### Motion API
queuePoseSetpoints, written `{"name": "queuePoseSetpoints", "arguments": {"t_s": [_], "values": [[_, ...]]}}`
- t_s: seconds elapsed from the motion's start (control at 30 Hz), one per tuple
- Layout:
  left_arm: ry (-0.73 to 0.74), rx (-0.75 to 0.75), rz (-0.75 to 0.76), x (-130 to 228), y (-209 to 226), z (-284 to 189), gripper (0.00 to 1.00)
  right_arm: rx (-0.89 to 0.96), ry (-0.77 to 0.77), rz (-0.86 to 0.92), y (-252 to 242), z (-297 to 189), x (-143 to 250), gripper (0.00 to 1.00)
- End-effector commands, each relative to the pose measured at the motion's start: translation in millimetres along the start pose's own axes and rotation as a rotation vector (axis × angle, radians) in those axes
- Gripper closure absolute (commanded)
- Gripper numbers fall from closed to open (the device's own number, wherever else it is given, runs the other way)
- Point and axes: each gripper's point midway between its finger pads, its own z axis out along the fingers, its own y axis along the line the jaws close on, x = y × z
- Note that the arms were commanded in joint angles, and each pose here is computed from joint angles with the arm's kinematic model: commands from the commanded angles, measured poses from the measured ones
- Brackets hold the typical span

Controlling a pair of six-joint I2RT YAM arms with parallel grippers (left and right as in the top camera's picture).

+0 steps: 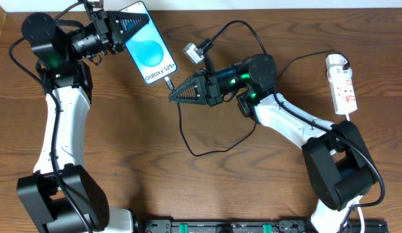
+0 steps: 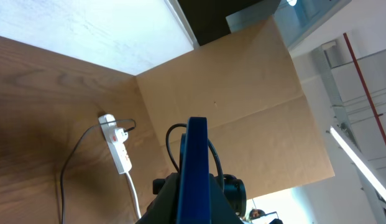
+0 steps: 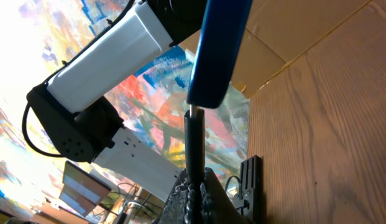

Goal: Plug charger to phone and switch on socket
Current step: 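Push the plug up into the phone's bottom port with the right gripper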

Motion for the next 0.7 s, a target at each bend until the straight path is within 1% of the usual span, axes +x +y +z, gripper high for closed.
{"name": "queuePoseSetpoints", "arguments": {"t_s": [0.0, 0.37, 0.57, 0.67], "values": [[-0.014, 0.005, 0.02, -3.9, -10.9, -0.4, 0.93, -0.001, -0.017, -0.018, 7.2, -0.5, -6.3, 0.99], [0.029, 0.022, 0.047, 6.4, -14.2, 13.3, 0.93, -0.001, -0.017, -0.011, 7.3, -0.5, -6.3, 0.99], [0.036, 0.025, 0.05, 8.0, -14.6, 14.0, 0.93, -0.001, -0.017, -0.01, 7.3, -0.5, -6.2, 0.99], [0.062, 0.03, 0.065, 12.5, -15.3, 13.8, 0.93, 0.0, -0.018, -0.01, 7.0, -1.4, -6.7, 0.99]]}}
